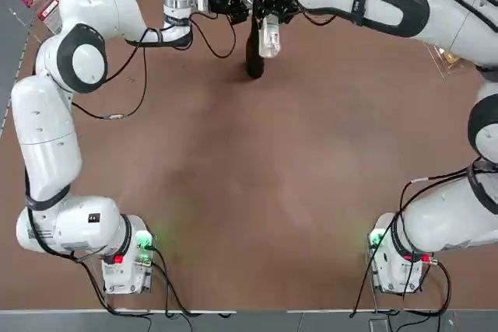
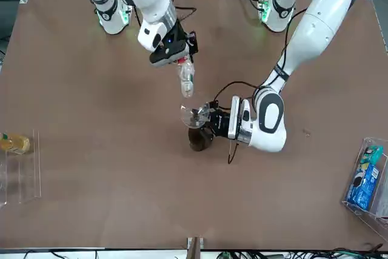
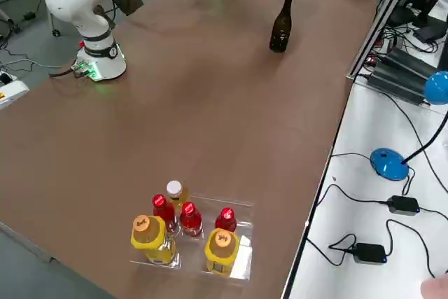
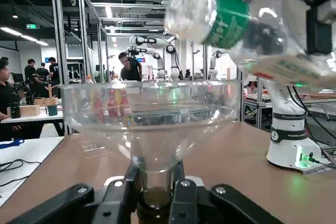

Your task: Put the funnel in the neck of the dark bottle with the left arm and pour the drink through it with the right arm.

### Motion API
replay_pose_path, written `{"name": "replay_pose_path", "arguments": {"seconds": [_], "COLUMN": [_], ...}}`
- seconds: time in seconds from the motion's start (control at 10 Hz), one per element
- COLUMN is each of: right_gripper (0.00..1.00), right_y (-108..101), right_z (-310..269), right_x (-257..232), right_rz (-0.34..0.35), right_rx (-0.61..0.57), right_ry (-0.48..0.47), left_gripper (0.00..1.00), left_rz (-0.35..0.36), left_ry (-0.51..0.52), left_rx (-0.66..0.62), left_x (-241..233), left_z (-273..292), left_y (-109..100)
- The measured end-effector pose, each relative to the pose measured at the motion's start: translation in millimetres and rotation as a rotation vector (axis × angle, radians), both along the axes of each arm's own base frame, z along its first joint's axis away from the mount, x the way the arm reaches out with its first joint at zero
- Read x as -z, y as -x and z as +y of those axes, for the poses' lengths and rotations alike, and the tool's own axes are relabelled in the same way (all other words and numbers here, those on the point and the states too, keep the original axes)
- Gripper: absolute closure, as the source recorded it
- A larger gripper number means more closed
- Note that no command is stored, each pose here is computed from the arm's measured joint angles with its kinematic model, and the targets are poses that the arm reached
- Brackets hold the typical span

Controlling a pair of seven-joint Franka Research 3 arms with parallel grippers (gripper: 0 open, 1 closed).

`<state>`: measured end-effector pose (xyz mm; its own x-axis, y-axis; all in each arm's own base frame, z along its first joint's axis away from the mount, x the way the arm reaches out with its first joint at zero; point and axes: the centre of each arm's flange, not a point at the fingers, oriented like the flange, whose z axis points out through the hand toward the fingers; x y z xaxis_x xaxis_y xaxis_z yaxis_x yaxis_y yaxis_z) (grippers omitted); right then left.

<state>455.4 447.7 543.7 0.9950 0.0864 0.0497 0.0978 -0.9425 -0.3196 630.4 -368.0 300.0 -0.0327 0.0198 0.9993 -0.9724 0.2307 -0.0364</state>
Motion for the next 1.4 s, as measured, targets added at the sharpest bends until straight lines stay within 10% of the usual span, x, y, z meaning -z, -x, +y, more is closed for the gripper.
{"name": "replay_pose_path", "arguments": {"seconds": [1.4], "right_gripper": [0.55], "right_y": [-3.6], "right_z": [21.0], "right_x": [3.8], "right_rz": [0.153], "right_rx": [0.087], "right_ry": [-0.007], "left_gripper": [0.70], "left_rz": [0.005], "left_ry": [-0.001], "left_rx": [-0.001], "left_x": [0.2], "left_z": [0.5], "left_y": [-0.3]}}
